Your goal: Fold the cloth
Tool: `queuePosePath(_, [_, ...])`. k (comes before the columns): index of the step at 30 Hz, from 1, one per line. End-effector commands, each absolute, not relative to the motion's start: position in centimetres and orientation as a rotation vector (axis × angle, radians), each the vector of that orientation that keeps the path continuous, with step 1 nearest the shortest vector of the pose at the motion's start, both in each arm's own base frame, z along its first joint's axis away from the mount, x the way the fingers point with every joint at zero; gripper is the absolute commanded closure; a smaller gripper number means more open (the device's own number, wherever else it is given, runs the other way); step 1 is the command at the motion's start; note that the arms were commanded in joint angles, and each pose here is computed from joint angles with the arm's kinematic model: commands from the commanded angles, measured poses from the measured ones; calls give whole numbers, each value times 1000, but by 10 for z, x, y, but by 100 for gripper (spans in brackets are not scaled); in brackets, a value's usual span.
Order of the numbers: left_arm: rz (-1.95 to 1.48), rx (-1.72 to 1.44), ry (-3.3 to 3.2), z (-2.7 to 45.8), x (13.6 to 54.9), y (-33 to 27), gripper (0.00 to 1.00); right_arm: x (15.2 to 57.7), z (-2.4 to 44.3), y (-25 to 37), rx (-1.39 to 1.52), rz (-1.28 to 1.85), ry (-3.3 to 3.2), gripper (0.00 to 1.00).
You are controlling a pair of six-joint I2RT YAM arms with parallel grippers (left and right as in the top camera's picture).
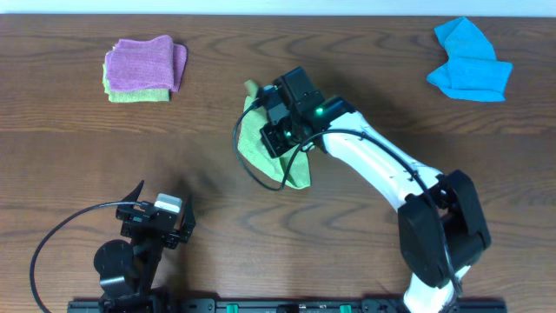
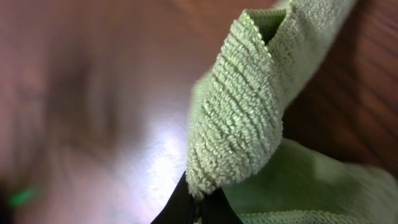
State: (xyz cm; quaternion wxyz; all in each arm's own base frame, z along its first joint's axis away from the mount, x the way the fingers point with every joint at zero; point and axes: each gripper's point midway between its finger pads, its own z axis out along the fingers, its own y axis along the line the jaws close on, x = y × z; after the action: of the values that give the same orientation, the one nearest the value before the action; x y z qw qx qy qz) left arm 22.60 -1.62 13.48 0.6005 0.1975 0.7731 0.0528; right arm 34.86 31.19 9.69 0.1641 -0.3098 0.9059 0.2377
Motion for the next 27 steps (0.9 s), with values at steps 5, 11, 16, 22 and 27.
queuePosePath(5, [94, 467, 1811, 124, 225, -20, 5, 341, 95, 313, -971, 504, 2582, 99])
queuePosePath(11, [94, 467, 1811, 124, 225, -20, 5, 288, 111, 340, -1342, 915, 2424, 99])
queuePosePath(16, [94, 467, 1811, 124, 225, -20, 5, 302, 100, 322, -1193, 781, 2566, 99])
queuePosePath(22, [94, 467, 1811, 124, 225, -20, 5, 268, 110, 330, -1432, 944, 2450, 99])
queuePosePath(27, [94, 467, 1811, 124, 225, -20, 5, 265, 110, 329, -1442, 944, 2455, 98])
